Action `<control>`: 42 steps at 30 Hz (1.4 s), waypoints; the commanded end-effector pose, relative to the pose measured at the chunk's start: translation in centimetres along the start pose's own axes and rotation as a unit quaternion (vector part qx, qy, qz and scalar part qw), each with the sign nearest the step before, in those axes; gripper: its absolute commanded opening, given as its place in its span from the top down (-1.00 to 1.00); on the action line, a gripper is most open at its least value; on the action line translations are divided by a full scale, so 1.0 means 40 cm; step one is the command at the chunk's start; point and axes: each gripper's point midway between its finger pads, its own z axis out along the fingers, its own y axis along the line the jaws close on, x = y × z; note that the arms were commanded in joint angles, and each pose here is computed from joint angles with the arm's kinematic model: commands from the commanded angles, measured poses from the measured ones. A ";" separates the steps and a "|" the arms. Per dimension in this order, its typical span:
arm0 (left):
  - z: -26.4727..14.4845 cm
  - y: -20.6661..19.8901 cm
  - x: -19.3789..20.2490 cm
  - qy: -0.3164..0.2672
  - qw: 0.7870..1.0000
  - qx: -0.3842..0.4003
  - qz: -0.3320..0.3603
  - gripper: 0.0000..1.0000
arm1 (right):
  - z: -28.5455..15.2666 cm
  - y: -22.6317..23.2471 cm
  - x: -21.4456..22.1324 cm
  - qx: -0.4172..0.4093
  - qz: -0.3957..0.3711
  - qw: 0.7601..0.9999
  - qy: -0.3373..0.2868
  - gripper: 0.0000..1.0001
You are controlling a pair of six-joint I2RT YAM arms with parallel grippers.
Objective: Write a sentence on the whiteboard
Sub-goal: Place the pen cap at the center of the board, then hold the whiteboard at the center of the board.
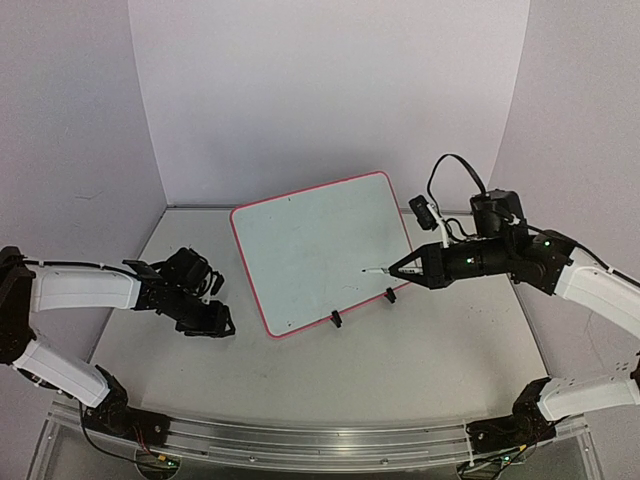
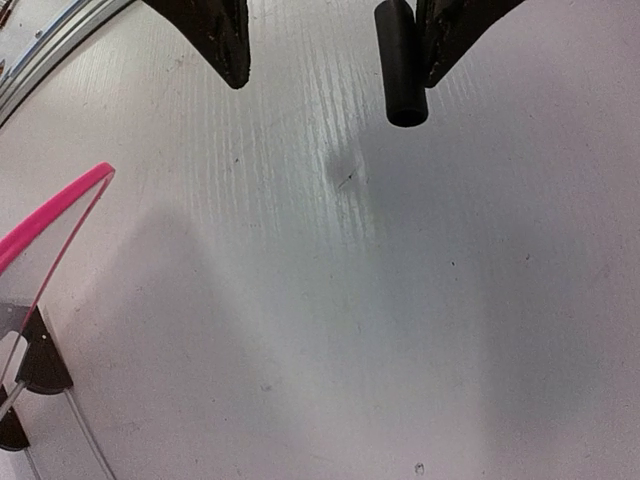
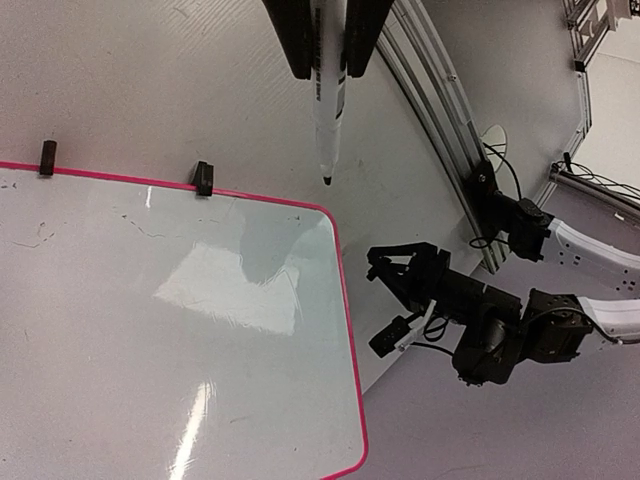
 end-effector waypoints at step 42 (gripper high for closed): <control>-0.376 -0.129 -0.353 -0.160 0.957 0.218 0.100 -0.75 | 0.231 0.114 -0.100 -0.024 -0.076 0.996 -0.048 1.00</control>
